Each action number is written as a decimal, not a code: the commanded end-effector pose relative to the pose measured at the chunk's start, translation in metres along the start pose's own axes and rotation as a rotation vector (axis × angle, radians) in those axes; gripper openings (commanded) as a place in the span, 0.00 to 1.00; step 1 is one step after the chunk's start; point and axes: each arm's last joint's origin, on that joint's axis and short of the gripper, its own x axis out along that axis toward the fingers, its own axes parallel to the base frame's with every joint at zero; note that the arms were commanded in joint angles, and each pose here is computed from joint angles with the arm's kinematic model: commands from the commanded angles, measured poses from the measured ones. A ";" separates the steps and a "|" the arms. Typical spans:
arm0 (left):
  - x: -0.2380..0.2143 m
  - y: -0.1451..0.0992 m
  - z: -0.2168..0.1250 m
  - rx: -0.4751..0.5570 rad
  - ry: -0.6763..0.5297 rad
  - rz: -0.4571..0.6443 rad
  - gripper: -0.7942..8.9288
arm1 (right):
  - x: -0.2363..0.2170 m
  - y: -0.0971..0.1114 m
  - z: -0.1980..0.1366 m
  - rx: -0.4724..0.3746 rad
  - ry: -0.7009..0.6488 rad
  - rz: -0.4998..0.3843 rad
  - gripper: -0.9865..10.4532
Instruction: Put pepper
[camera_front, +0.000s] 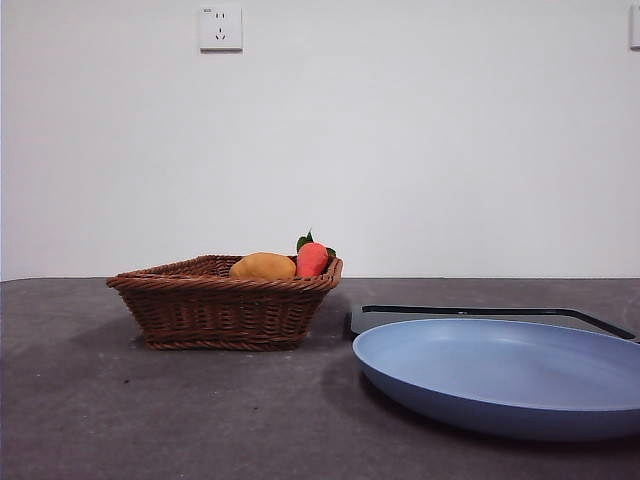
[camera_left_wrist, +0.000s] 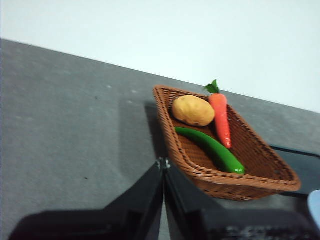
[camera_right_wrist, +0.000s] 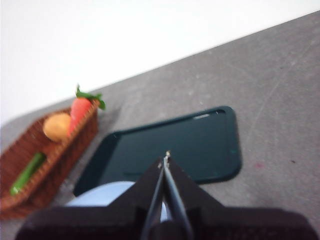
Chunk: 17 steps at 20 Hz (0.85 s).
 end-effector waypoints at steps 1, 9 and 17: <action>-0.004 -0.007 0.016 -0.035 -0.027 -0.029 0.09 | -0.005 0.007 0.017 0.058 -0.064 0.027 0.09; -0.003 -0.021 0.056 -0.050 0.062 -0.035 0.09 | -0.009 0.023 0.057 0.047 -0.065 0.066 0.09; 0.013 -0.035 0.093 -0.002 0.272 -0.157 0.09 | 0.002 0.040 0.097 -0.021 0.184 0.121 0.09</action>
